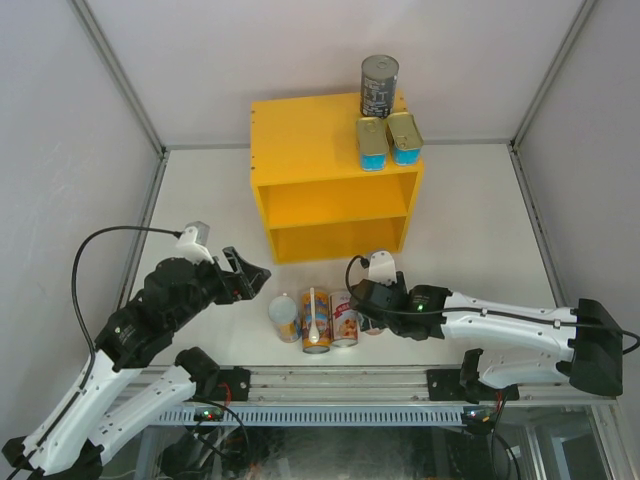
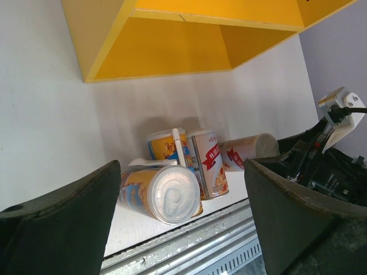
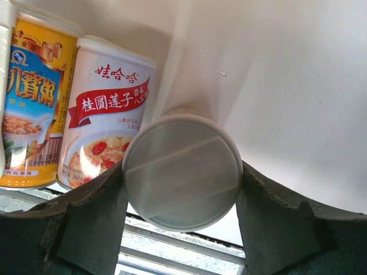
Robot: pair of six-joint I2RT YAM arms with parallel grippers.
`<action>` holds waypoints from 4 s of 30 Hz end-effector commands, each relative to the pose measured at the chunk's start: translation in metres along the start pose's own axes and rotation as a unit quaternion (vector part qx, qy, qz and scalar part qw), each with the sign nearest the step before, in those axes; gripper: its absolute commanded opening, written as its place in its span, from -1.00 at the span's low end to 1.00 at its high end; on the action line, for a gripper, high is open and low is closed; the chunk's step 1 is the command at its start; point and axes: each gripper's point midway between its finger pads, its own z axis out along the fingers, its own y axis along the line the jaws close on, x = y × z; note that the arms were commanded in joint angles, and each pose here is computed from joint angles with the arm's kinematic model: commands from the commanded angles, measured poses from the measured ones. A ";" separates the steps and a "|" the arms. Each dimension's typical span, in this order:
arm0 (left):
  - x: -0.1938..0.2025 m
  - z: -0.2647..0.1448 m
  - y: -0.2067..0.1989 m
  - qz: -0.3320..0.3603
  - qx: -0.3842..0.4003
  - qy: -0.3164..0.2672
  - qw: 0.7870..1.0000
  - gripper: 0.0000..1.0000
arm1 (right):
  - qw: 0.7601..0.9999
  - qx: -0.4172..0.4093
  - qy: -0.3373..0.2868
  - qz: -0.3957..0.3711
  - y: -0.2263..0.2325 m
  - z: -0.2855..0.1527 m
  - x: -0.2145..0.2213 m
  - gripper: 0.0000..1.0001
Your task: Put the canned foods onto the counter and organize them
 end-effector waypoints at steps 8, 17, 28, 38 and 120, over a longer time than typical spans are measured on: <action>-0.015 0.004 -0.010 -0.005 0.012 -0.024 1.000 0.82 | 0.997 -0.022 -0.072 -0.008 0.005 -0.029 -0.046 -1.00; -0.029 -0.014 -0.008 -0.012 0.002 -0.050 0.999 0.82 | 0.992 -0.044 -0.117 -0.009 0.003 -0.070 -0.077 -1.00; -0.034 -0.017 -0.004 -0.020 -0.015 -0.056 0.998 0.82 | 0.976 -0.089 -0.195 -0.027 0.018 -0.169 -0.169 -1.00; -0.044 -0.011 -0.010 -0.002 -0.012 -0.069 0.998 0.81 | 0.947 -0.117 -0.295 -0.052 0.048 -0.235 -0.271 -1.00; -0.052 0.022 -0.030 0.029 0.037 -0.095 0.994 0.82 | 0.933 -0.059 -0.354 -0.011 0.017 -0.078 -0.449 -0.45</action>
